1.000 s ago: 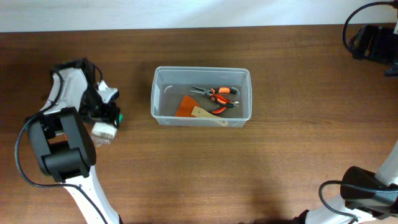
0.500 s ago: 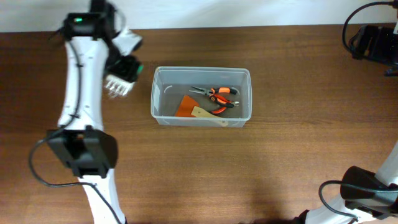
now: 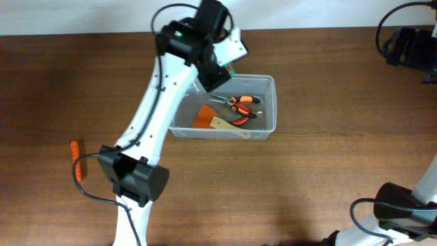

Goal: Pack container
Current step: 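Carry the marker pack with the left gripper and drop it into the container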

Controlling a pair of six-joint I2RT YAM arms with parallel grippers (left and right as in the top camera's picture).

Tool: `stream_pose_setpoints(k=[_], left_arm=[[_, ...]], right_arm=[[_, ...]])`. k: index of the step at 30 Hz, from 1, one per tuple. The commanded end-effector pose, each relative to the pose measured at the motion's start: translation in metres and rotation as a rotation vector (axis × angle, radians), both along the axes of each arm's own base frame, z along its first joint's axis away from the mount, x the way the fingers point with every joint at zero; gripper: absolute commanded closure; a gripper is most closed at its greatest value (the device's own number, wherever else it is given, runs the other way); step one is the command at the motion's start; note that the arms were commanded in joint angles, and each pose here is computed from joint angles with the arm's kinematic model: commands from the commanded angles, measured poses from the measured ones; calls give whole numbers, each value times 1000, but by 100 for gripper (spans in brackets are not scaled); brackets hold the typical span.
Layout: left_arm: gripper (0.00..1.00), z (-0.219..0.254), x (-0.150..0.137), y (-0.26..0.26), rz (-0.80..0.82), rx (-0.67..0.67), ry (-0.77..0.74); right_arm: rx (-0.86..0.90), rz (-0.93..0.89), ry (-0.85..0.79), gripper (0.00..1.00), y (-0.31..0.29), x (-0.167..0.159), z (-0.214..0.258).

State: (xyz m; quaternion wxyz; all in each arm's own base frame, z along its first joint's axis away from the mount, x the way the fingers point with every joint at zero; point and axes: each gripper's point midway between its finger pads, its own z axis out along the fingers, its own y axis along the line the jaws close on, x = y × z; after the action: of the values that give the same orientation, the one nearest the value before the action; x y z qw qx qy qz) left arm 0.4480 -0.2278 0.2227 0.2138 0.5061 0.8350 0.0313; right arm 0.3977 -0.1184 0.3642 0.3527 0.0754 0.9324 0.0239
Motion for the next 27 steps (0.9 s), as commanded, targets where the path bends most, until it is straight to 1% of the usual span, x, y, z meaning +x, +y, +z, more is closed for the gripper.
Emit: stream_pose_setpoints(k=[1, 5, 9, 13, 15, 17, 18, 20, 22, 23, 25, 27], left_arm=[[97, -28, 6, -1, -36, 55, 41], [97, -65, 8, -1, -36, 92, 114], [97, -93, 11, -3, -37, 113, 157], [97, -112, 11, -4, -38, 126, 192], [95, -120, 11, -5, -40, 128, 211], [83, -129, 10, -5, -41, 135, 226], [82, -131, 10, -4, -40, 138, 231], [73, -137, 10, -4, -41, 142, 240], [56, -139, 10, -4, -41, 145, 246], [51, -140, 10, -4, -41, 146, 247], [44, -140, 10, -4, -41, 146, 247], [39, -140, 10, -4, -40, 147, 247]], right_arm=[[12, 5, 3, 1, 1, 1, -2], [12, 5, 3, 1, 1, 1, -2], [12, 5, 3, 1, 1, 1, -2], [12, 5, 2, 1, 1, 1, -2], [12, 5, 2, 1, 1, 1, -2], [12, 5, 2, 2, 1, 1, -2], [12, 5, 2, 1, 1, 1, -2], [12, 5, 2, 1, 1, 1, -2], [12, 5, 2, 1, 1, 1, -2], [12, 5, 2, 2, 1, 1, -2], [12, 5, 2, 1, 1, 1, -2], [12, 5, 2, 1, 1, 1, -2]])
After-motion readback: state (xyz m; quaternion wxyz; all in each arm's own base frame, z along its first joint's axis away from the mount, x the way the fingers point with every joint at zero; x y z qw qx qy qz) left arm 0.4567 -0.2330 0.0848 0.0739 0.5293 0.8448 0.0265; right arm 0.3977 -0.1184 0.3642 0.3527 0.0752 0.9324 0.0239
